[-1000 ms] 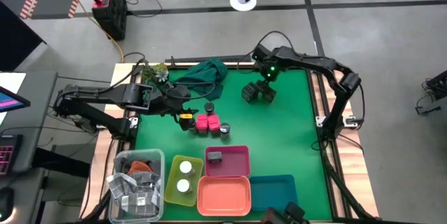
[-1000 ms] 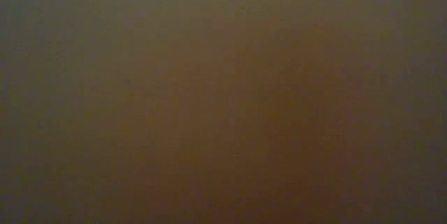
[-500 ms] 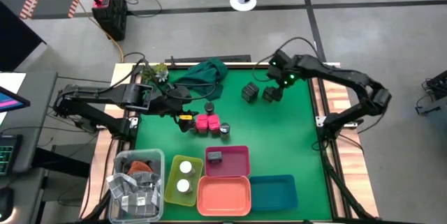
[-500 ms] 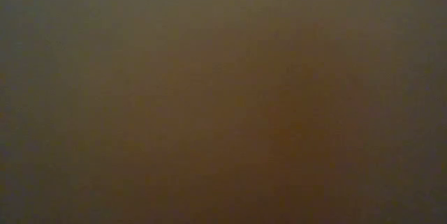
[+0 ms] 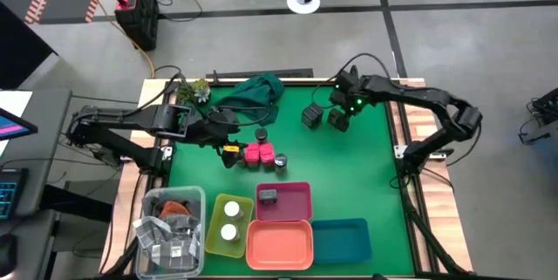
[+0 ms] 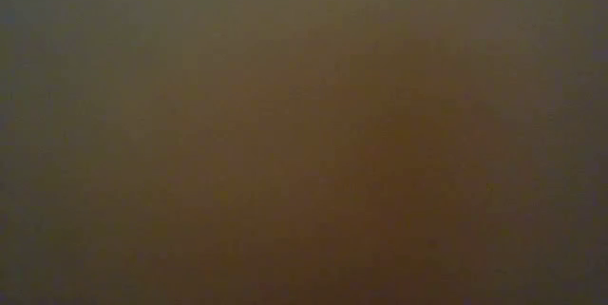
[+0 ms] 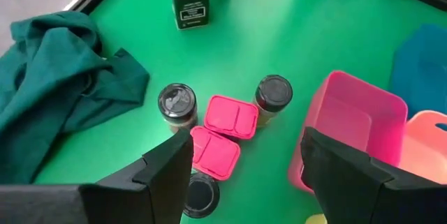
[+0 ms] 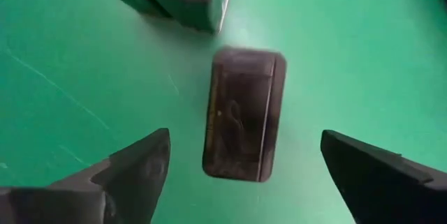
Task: Sort spices by type
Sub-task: Put the top black seasoning can into the pink bin
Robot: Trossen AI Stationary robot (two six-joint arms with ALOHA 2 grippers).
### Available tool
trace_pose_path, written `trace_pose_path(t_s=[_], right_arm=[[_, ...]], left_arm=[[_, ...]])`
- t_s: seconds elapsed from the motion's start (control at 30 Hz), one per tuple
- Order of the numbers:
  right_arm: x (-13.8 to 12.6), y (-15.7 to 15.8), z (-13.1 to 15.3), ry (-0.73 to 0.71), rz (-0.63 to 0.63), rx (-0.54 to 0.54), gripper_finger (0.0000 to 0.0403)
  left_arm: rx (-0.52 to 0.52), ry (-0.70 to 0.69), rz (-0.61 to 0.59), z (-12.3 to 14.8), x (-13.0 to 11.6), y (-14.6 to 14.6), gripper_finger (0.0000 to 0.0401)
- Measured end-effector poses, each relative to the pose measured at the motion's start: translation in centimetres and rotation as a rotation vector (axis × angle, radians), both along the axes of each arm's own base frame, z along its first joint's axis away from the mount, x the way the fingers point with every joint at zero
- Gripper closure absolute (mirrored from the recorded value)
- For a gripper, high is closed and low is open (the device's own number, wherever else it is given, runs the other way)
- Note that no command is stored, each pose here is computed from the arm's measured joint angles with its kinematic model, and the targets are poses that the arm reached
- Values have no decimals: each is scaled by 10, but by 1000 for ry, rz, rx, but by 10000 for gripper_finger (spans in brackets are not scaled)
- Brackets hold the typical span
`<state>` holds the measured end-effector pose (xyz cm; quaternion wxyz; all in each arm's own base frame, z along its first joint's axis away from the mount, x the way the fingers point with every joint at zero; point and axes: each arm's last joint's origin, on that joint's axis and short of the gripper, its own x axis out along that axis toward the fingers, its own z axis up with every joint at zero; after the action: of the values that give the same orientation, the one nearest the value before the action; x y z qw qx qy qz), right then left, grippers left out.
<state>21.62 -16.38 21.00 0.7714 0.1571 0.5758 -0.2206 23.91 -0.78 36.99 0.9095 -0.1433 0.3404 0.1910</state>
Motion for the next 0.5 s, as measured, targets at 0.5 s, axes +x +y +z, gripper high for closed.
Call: trace_pose_path(t_s=[0.5], right_arm=[[9,-9,-19,29,34,8,126]], left_arm=[[-7,1,-7,0,0,0,147]])
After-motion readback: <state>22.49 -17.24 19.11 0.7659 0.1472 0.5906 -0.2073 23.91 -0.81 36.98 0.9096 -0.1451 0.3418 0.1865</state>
